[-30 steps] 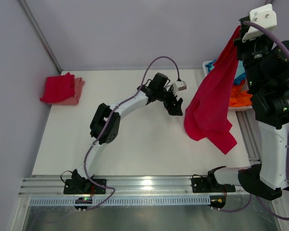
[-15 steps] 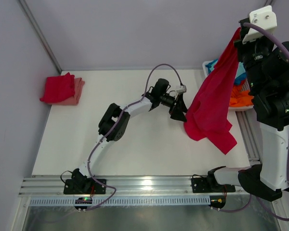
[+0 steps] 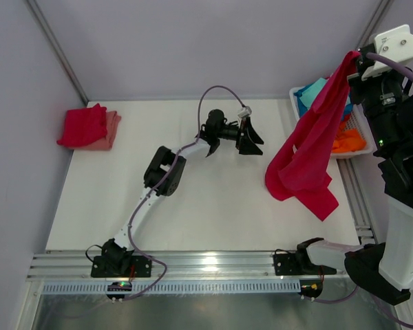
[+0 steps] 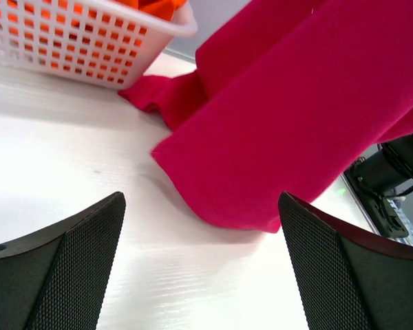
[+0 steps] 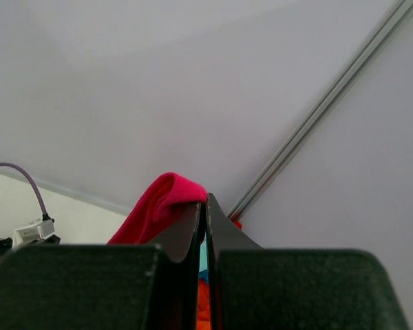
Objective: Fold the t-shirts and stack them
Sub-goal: Flatten out the tshirt
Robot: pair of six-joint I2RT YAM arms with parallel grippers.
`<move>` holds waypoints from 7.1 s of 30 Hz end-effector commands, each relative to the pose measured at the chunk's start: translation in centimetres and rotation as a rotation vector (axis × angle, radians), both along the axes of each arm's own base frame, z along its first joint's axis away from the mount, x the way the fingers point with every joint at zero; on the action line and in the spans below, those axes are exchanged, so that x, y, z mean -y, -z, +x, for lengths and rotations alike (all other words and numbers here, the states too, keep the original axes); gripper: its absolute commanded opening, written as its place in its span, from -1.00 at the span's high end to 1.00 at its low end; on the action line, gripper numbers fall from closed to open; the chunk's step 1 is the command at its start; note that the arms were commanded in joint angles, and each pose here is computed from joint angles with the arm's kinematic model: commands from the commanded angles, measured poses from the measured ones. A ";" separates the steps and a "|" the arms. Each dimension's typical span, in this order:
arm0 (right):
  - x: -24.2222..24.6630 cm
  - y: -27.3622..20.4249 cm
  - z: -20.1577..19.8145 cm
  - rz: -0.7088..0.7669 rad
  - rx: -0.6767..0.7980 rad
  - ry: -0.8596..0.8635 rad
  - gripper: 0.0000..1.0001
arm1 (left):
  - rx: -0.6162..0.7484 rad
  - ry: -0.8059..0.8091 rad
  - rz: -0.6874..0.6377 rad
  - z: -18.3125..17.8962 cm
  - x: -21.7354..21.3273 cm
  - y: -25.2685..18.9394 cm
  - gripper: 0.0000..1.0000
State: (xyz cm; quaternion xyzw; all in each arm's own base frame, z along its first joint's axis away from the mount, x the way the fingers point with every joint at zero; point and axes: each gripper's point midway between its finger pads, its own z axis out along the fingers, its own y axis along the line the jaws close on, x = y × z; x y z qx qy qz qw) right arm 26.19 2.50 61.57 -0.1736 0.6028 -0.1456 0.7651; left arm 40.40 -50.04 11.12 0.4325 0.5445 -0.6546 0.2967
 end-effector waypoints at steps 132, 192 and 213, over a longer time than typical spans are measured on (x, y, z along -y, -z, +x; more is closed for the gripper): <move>-1.0 3.2 1.6 -0.056 -0.074 -0.028 0.94 | 0.177 0.047 0.424 -12.6 5.7 0.6 -0.11; -0.9 25.5 8.4 -0.331 -0.410 0.079 0.94 | 0.121 -0.149 1.631 -15.4 -32.9 0.1 -0.47; -0.7 24.4 8.8 -0.288 -0.377 0.106 0.94 | 0.057 -0.660 1.289 0.1 -30.0 -0.2 -0.99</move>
